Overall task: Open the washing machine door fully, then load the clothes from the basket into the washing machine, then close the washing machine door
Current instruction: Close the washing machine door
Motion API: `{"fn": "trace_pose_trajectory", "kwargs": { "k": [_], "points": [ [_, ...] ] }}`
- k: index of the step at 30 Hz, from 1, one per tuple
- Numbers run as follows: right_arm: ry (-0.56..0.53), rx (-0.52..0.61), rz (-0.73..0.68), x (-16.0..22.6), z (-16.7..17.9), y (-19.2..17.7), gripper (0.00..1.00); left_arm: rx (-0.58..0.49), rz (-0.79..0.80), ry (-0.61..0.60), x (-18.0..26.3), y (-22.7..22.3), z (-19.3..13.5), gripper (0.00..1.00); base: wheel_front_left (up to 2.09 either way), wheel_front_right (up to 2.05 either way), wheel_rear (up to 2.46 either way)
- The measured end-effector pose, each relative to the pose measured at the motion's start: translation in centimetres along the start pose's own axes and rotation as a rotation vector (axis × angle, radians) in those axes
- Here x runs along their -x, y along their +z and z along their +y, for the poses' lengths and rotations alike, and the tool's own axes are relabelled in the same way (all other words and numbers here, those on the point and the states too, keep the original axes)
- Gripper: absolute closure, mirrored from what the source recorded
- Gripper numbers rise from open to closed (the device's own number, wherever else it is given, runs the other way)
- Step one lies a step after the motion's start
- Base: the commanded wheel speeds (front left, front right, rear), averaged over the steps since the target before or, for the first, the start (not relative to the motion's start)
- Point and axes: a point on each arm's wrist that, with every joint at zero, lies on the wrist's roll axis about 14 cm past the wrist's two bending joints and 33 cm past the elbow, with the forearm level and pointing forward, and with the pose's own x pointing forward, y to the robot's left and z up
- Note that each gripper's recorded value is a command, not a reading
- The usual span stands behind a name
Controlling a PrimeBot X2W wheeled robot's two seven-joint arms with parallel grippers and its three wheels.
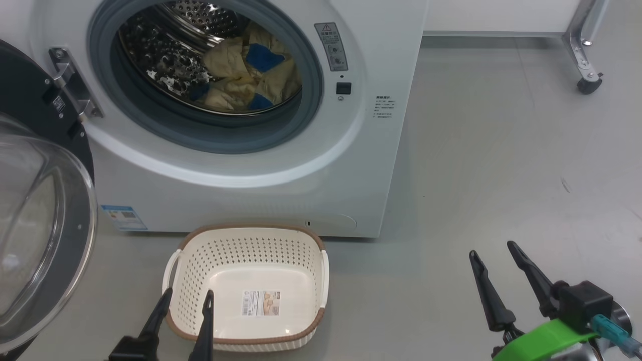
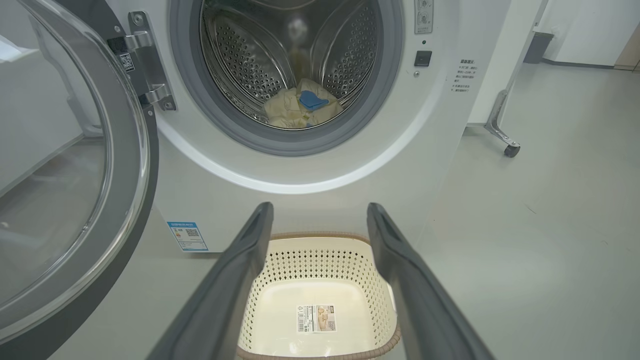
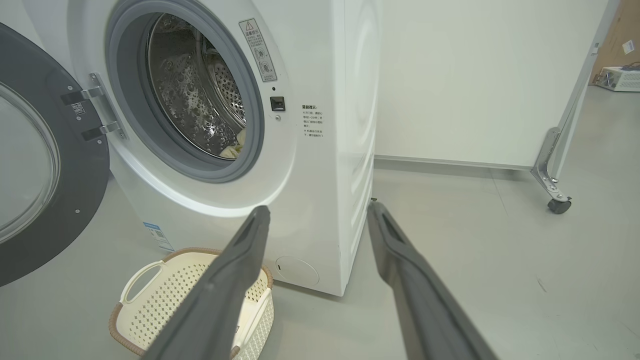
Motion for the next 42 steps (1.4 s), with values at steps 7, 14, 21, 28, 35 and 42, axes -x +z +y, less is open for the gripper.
{"fn": "trace_pose_trajectory", "kwargs": {
  "k": [7,14,21,28,35,42],
  "points": [
    [0.000,-0.002,0.000,-0.02,0.03,-0.01,0.00,-0.004,0.009,-0.009,-0.20,0.01,-0.19,0.00,-1.71,1.71,0.00],
    [0.001,-0.002,0.000,0.04,0.03,-0.01,0.00,-0.006,0.009,-0.013,-0.04,0.02,-0.28,0.00,-1.92,1.92,0.00],
    [0.008,-0.004,0.009,0.01,0.24,-0.27,0.00,-0.004,-0.005,-0.006,0.12,0.30,-0.14,0.00,-1.11,1.11,0.00],
    [0.008,-0.006,0.016,-0.10,0.23,-0.51,0.00,-0.003,-0.001,-0.006,0.06,0.18,-0.08,0.00,-0.24,0.24,0.00],
    [0.005,-0.006,0.022,-0.15,0.10,-0.72,0.00,-0.004,0.002,-0.003,0.07,0.08,0.05,0.00,0.00,0.00,0.00],
    [0.012,-0.004,0.022,-0.40,0.26,-0.70,0.00,-0.007,-0.006,0.010,0.20,0.34,0.45,0.00,0.00,0.00,0.00]
  ]
}}
